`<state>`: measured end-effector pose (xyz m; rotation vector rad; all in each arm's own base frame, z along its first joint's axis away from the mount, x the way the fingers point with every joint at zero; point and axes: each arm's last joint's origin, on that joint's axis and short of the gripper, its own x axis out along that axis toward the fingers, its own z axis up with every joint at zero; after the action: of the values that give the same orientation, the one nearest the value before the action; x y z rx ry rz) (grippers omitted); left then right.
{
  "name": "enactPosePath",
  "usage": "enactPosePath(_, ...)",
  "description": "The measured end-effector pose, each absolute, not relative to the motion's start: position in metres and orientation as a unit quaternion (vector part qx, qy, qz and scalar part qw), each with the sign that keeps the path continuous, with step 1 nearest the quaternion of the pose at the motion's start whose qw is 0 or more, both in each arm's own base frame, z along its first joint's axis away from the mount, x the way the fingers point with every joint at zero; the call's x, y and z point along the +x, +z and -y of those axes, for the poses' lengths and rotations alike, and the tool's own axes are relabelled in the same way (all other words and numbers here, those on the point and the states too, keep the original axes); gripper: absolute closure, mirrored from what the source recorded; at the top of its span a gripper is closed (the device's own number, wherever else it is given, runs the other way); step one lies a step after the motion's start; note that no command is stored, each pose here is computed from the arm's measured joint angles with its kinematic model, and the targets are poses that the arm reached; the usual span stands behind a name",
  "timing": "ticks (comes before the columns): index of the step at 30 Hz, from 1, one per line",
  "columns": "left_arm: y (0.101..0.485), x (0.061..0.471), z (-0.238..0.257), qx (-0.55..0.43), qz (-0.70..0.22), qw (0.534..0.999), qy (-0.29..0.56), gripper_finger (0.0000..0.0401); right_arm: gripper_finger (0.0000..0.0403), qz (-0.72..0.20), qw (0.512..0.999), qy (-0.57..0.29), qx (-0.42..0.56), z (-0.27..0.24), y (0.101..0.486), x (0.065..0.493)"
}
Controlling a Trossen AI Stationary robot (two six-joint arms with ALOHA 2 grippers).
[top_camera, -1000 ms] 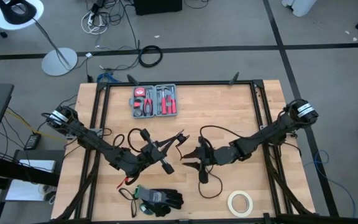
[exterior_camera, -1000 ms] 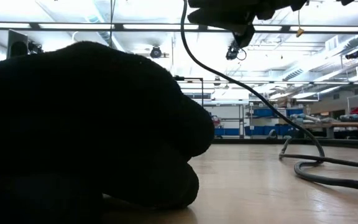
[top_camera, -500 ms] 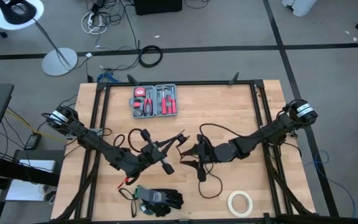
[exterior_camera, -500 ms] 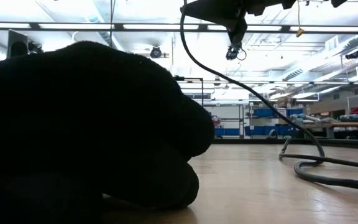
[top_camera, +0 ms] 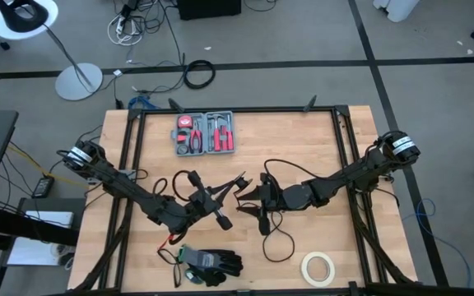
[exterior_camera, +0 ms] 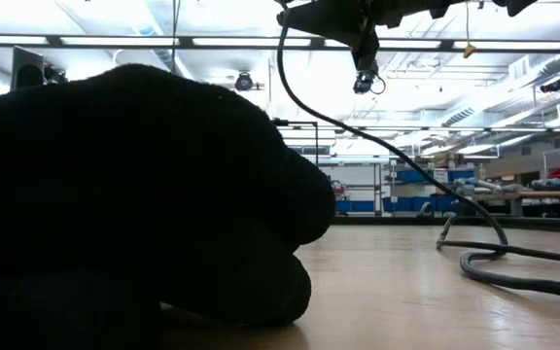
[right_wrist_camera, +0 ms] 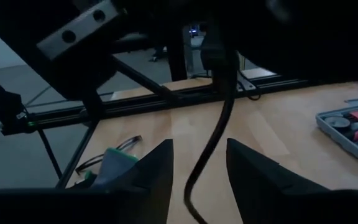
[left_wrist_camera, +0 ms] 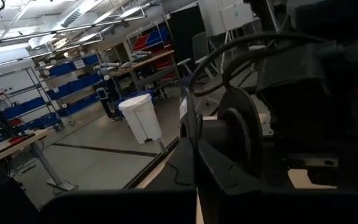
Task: Coil cords
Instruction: Uncoil the black wire cable from the black spool
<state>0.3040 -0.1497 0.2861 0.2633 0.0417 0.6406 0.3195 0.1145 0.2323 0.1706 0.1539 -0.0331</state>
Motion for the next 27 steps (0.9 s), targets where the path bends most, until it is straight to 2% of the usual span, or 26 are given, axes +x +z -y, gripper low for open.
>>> enactPosePath(7, 0.287, 0.304, 0.150, 0.125, -0.018, 0.941, 0.314, 0.0401, 0.0311, -0.078, 0.993, -0.012, 0.085, -0.114, 0.232, 0.320)
enactPosePath(14, 0.287, 0.304, 0.150, 0.126, -0.018, 0.941, 0.314, 0.0401, 0.0393, -0.087, 0.993, 0.000, 0.081, -0.114, 0.231, 0.320)
enactPosePath(21, 0.286, 0.304, 0.150, 0.131, -0.020, 0.940, 0.314, 0.0401, 0.0397, -0.084, 0.994, 0.019, 0.071, -0.118, 0.232, 0.318)
enactPosePath(27, 0.286, 0.304, 0.150, 0.134, -0.023, 0.940, 0.314, 0.0401, 0.0400, -0.039, 0.997, 0.067, 0.023, -0.131, 0.248, 0.310)
